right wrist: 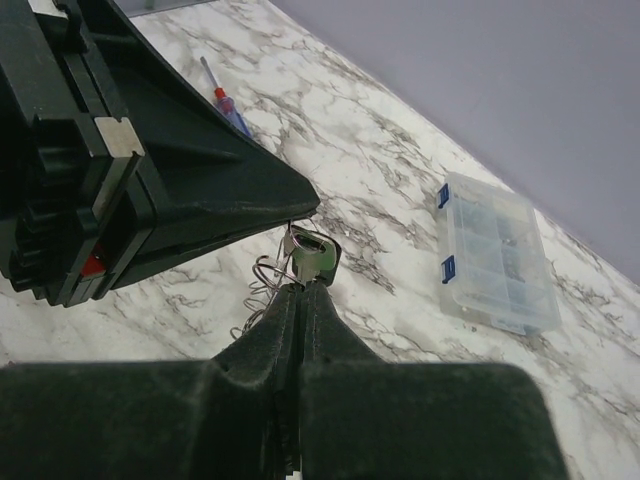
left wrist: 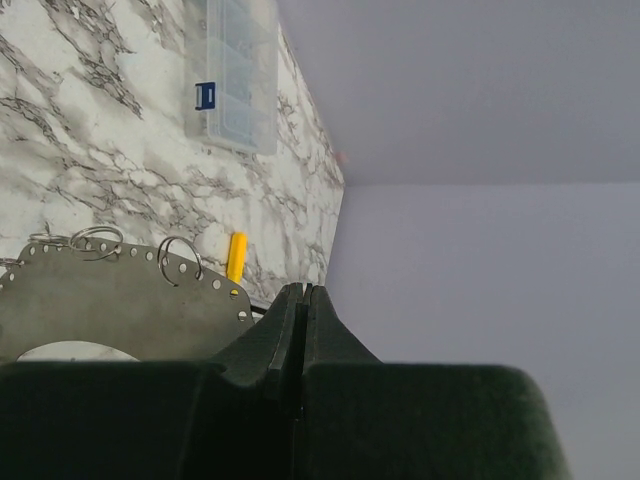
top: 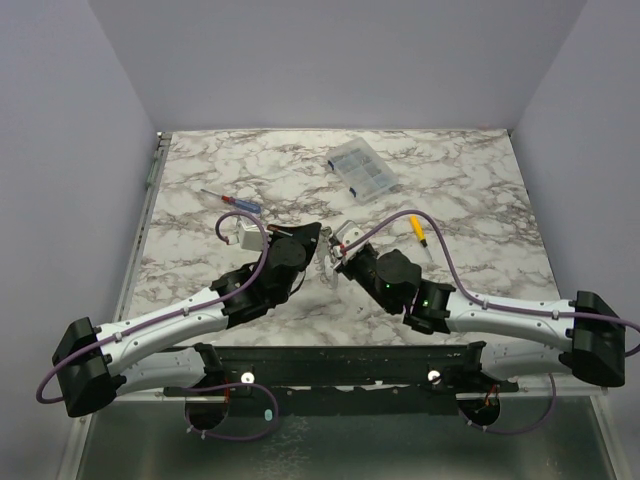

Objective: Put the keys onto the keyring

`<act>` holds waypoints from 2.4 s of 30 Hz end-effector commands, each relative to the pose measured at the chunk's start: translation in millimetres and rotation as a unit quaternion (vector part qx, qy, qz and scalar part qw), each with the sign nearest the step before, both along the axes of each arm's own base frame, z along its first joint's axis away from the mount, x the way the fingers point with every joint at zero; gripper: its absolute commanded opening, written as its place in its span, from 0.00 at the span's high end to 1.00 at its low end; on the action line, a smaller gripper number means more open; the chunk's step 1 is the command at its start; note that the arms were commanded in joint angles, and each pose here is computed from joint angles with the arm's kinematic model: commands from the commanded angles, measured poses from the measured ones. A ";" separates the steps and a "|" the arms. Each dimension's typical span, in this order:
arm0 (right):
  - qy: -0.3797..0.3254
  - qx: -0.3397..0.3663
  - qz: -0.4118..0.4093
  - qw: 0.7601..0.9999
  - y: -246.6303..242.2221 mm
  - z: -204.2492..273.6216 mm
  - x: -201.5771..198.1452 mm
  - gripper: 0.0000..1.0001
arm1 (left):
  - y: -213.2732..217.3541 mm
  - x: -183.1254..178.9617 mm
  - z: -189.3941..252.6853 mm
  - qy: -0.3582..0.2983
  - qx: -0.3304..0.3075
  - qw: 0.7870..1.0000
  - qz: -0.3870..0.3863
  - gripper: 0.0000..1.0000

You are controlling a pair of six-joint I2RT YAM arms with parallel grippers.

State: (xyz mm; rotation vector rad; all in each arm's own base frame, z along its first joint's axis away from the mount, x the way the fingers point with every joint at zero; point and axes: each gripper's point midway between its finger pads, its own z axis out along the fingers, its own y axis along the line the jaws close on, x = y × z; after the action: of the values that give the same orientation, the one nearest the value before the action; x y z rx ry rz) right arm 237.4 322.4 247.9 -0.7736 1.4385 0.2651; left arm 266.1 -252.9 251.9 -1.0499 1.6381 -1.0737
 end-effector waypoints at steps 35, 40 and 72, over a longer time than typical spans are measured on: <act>-0.007 0.012 -0.030 0.999 0.2 11.3 17.7 0.99 | -3.3 -5.6 -2.4 0.003 -0.021 1.000 -0.014 1.00; -0.005 0.002 -0.026 1.000 1.4 5.4 16.9 0.99 | -4.1 -6.0 -1.7 0.003 -0.021 1.000 -0.017 1.00; -0.018 0.009 -0.045 0.999 -1.3 17.9 22.9 0.99 | -1.9 -7.4 -4.6 0.001 -0.010 1.000 -0.020 1.00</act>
State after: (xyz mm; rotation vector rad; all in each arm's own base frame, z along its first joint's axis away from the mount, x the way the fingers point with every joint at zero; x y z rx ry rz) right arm 253.2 321.6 234.7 -0.7751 1.4728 0.1837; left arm 262.3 -253.9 247.2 -1.0497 1.6554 -1.0957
